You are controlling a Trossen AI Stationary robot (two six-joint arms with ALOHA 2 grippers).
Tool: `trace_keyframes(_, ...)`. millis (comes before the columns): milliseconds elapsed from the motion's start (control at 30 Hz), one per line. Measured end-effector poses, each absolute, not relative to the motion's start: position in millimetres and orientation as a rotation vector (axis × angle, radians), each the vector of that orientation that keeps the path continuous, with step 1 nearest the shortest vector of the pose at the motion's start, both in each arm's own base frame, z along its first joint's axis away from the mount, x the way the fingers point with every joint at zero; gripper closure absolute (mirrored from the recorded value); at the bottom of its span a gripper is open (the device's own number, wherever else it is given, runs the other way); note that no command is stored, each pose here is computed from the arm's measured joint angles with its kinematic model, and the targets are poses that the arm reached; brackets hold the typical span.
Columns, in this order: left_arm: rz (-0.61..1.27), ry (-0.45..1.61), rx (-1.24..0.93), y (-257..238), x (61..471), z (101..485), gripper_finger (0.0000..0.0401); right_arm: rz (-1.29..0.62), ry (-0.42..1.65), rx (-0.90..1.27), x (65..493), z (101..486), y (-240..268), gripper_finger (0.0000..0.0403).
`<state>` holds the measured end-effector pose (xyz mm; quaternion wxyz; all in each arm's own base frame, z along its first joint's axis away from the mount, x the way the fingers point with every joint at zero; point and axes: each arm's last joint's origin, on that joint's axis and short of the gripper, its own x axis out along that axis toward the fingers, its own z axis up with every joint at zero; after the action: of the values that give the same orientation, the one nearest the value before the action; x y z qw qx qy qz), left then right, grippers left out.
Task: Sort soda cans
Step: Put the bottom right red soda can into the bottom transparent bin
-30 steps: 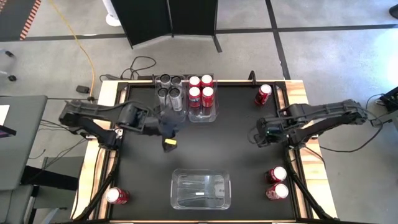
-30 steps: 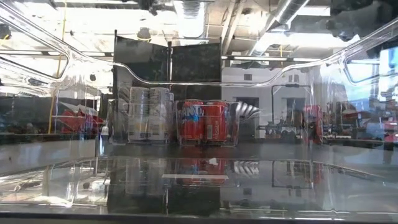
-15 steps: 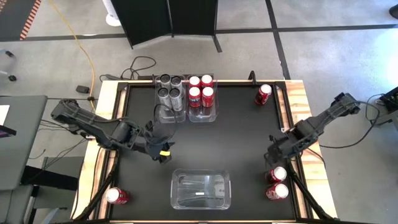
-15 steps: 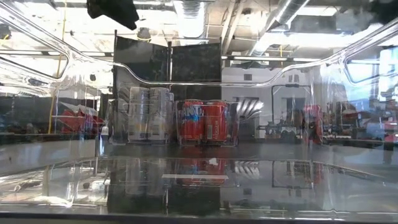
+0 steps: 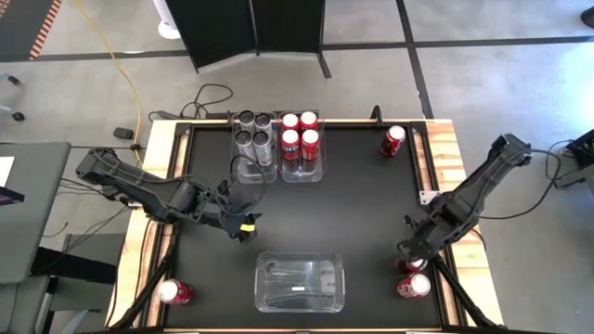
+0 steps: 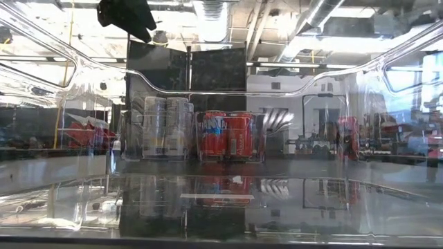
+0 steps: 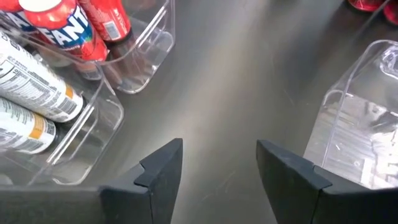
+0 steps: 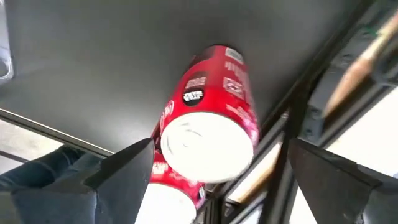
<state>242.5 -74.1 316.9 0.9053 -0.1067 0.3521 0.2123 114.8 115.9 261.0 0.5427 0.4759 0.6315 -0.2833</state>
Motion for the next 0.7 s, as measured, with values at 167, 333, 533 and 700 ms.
trace_keyframes(167, 0.439, 0.727, -0.222, -74, 242, 317, 0.02, -0.671, 1.476, 1.148, 112, 241, 123, 0.0005)
trace_keyframes(333, 0.439, 0.728, -0.222, -74, 242, 317, 0.02, -0.665, 1.445, 1.17, 113, 230, 125, 0.0019)
trace_keyframes(533, 0.44, 0.728, -0.222, -74, 242, 317, 0.02, -0.677, 1.44, 1.18, 114, 228, 125, 0.0101)
trace_keyframes(700, 0.444, 0.726, -0.234, -74, 242, 317, 0.02, -0.69, 1.434, 1.196, 115, 231, 124, 0.0133)
